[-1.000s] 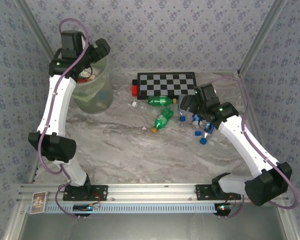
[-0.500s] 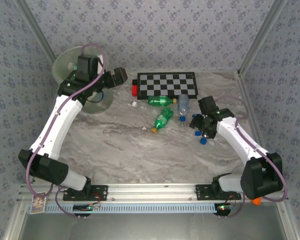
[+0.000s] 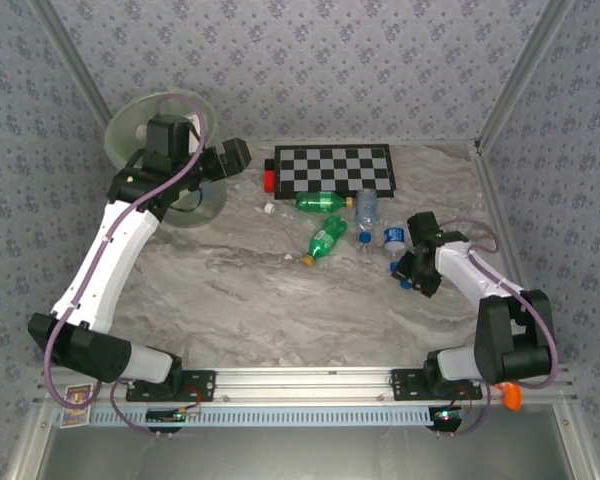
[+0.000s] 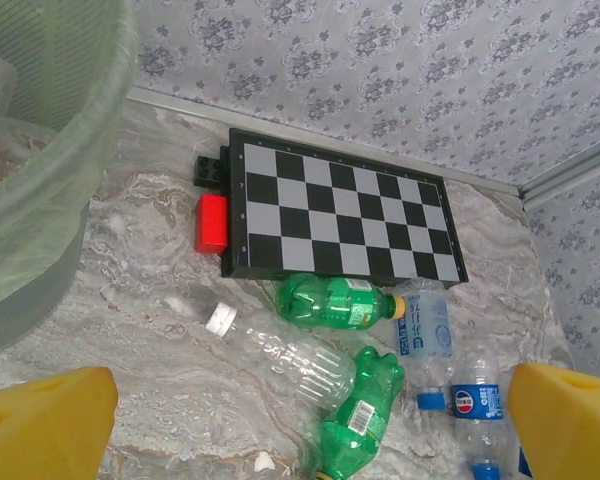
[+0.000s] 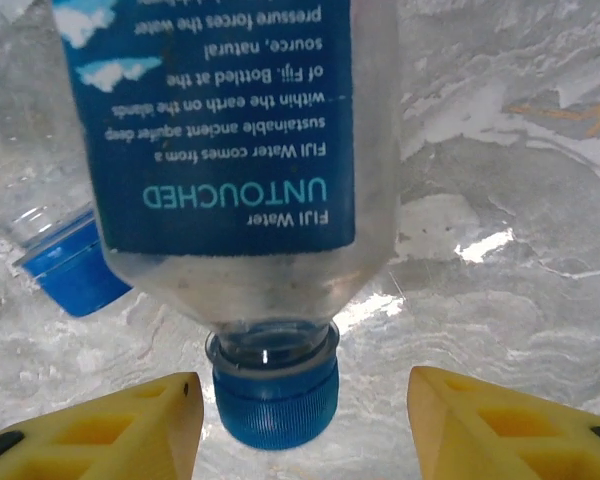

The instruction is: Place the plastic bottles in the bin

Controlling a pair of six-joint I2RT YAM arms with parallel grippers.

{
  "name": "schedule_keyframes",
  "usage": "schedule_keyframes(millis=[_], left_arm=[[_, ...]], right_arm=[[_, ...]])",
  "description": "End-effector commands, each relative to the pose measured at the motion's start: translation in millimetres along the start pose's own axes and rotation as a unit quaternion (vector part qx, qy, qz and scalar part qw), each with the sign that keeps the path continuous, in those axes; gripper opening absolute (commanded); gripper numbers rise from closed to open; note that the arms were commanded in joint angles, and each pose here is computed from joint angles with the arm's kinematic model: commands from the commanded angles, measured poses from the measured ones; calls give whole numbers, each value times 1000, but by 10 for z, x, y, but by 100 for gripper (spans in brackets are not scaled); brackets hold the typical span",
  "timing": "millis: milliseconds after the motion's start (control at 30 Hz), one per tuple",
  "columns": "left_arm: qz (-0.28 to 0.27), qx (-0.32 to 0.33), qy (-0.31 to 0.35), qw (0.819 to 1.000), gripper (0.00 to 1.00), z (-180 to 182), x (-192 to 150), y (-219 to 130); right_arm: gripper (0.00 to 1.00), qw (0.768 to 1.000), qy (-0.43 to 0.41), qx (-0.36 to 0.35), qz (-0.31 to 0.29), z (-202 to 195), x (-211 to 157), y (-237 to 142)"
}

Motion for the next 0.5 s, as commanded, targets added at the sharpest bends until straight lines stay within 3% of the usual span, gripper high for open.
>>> schedule_keyframes(millis=[0,300,467], left_arm=[[-22,-5,11,1000,100,-38,84,-101],[-26,-2,12,1000,100,-36,130,-90],[-25,2,6,1000,100,-20,152,-70]], right_arm=[[56,1000,-8,-2,-9,-5,40,105],[49,998,-22,-12,-50,-51,151,225],[34,996,-36,-10,-82,-50,217,111]])
Point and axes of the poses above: each hand's point on the last joint's axis, 136 mm out from that joint toward the fingers, its own y axis out along the fingers, its own z axis along the line the jaws close on, x = y × z, the point moved 1 cm from there along -y, back along the fingers, and after that the axes turned 14 degrees about y, right-handed, at the moved point
